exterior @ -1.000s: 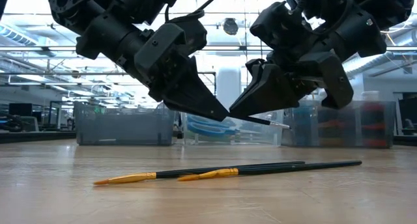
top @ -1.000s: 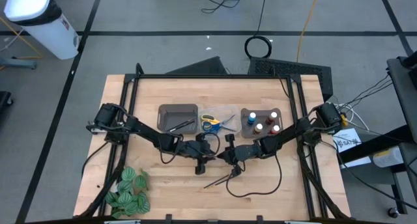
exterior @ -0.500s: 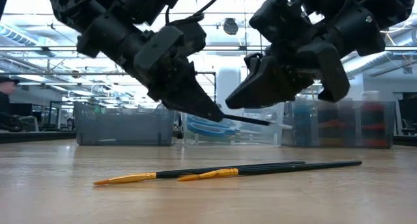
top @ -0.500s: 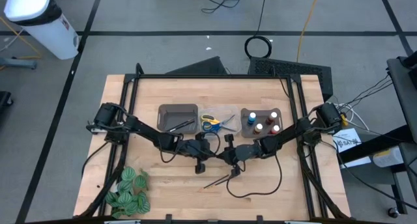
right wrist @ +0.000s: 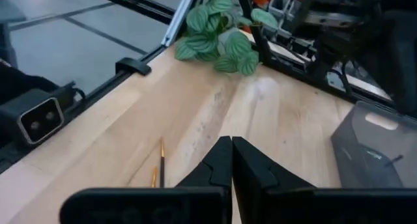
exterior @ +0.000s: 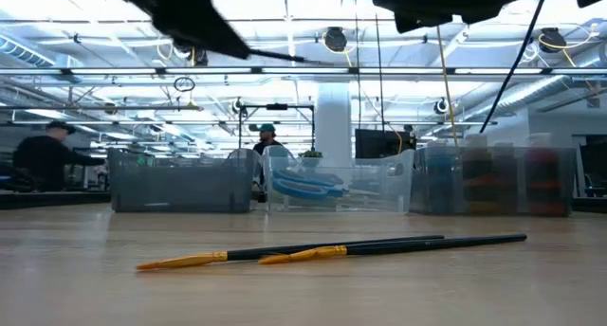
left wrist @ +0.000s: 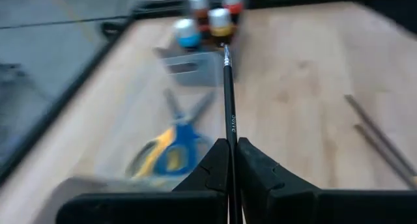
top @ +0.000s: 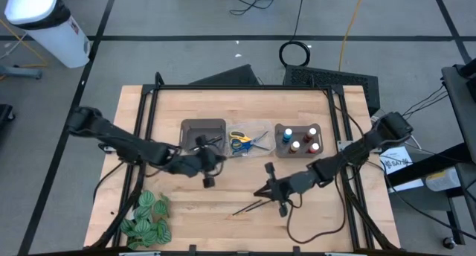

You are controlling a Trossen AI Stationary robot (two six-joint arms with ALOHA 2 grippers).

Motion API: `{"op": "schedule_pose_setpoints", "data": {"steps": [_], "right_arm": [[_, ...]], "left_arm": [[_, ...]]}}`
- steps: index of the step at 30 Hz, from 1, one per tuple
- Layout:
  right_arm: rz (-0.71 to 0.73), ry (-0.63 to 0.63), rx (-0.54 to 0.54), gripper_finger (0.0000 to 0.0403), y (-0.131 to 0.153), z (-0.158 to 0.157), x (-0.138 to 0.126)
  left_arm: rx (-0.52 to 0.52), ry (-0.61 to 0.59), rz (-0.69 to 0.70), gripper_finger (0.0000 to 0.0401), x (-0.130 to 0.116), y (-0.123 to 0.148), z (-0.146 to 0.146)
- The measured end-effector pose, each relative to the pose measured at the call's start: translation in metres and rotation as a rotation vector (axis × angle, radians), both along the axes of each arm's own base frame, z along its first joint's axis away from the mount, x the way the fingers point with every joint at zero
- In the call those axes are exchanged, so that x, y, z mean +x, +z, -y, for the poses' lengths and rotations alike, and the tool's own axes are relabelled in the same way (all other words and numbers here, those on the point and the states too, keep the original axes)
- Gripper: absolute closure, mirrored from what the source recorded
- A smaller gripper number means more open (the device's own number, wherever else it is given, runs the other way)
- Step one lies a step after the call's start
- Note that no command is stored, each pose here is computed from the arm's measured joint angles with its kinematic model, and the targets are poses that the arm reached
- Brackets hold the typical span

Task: Pick & Place Paint Supplies
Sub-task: Put the silver paint brush into the left black bin

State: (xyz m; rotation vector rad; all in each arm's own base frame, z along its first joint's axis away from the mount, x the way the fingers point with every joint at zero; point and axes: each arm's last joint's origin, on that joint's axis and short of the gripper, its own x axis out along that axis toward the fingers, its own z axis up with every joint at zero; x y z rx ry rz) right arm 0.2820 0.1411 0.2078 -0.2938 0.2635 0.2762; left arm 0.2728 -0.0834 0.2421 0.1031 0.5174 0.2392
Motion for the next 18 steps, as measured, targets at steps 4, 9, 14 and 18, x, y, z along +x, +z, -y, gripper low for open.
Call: {"op": "schedule_pose_setpoints", "data": {"steps": [4, 9, 14, 18], "right_arm": [[0.003, 0.019, -0.016, 0.0403, 0.0, -0.004, -0.002], [0.004, 0.015, -0.013, 0.0403, 0.001, -0.003, -0.002], [0.013, 0.003, -0.01, 0.0403, 0.001, 0.0, 0.0], [0.008, -0.009, 0.004, 0.0403, 0.001, 0.002, 0.001]], "left_arm": [[0.018, 0.07, 0.007, 0.0387, -0.033, -0.012, -0.004], [-0.054, 0.143, 0.022, 0.0387, -0.074, -0.037, -0.022], [-0.114, 0.229, 0.071, 0.0387, -0.107, -0.059, -0.039], [-0.16, 0.265, 0.109, 0.0387, -0.12, -0.076, -0.049]]}}
